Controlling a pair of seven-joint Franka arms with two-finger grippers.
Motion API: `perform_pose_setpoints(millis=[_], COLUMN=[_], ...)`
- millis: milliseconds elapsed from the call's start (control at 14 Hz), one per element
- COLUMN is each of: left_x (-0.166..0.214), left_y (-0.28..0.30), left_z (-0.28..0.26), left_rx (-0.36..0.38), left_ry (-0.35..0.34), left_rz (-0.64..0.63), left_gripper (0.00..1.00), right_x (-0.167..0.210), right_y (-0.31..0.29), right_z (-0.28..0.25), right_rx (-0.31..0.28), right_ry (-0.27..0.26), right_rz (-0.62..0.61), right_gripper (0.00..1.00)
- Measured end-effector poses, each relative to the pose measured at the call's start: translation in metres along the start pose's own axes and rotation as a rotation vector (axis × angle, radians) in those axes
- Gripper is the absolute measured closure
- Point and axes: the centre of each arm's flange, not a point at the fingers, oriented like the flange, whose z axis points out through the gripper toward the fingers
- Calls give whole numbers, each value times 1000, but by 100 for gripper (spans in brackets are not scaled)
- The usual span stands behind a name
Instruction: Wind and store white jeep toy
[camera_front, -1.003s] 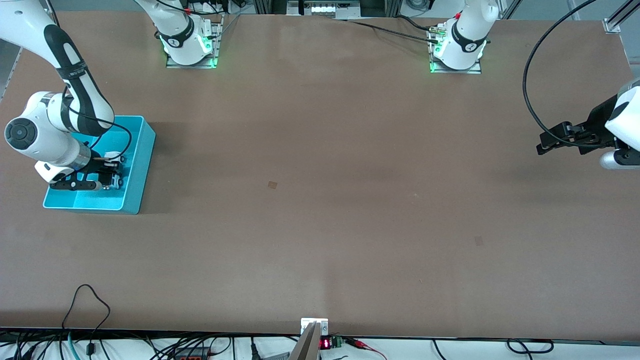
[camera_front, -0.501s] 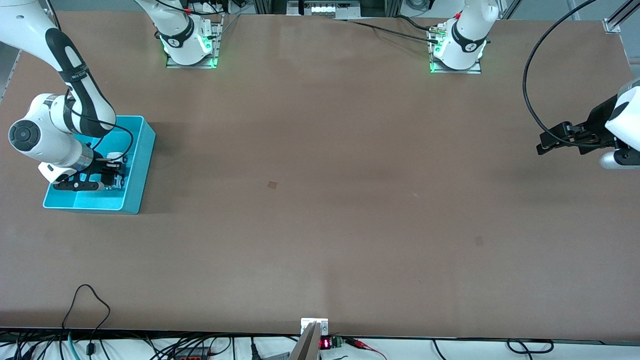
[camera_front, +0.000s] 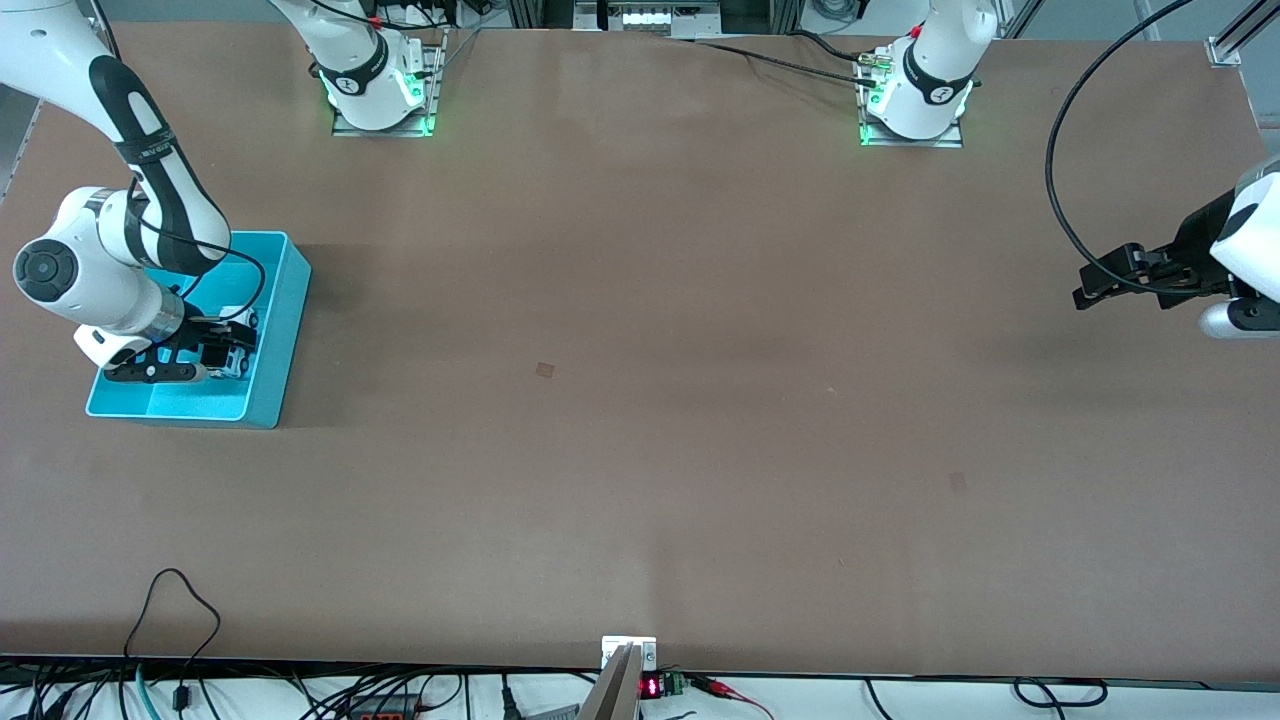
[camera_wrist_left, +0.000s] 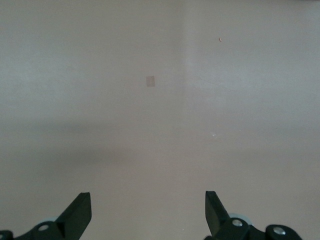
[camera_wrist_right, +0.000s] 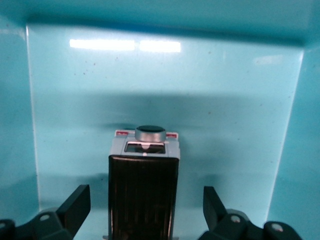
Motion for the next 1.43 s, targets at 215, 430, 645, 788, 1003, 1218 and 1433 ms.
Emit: perform_pose_setpoints(millis=[215,430,645,788,1003,1218,1433], left_x=[0,0,0,0,0,0,0], left_y=[0,0,0,-1,-1,-1,-1], left_z=[0,0,0,0,0,0,0], left_rx=[0,0,0,0,0,0,0], left_ry=[0,0,0,0,0,0,0], left_rz=[0,0,0,-1,-2,-2,-2], left_gripper=[0,0,0,0,0,0,0], right_x=[8,20,29,35,42,40,34], right_y=[5,4,-6,-14,-28,-40,-39], right_z=[-23,-67,-113,-145,-209,-281,-344], right_rx=[-17,-36,-29,13,48,68,51], right_ry=[21,-17,-59,-87,-125,-135,-111], right_rz=[4,-3,0,23,31,26,38], right_gripper=[0,0,0,0,0,0,0])
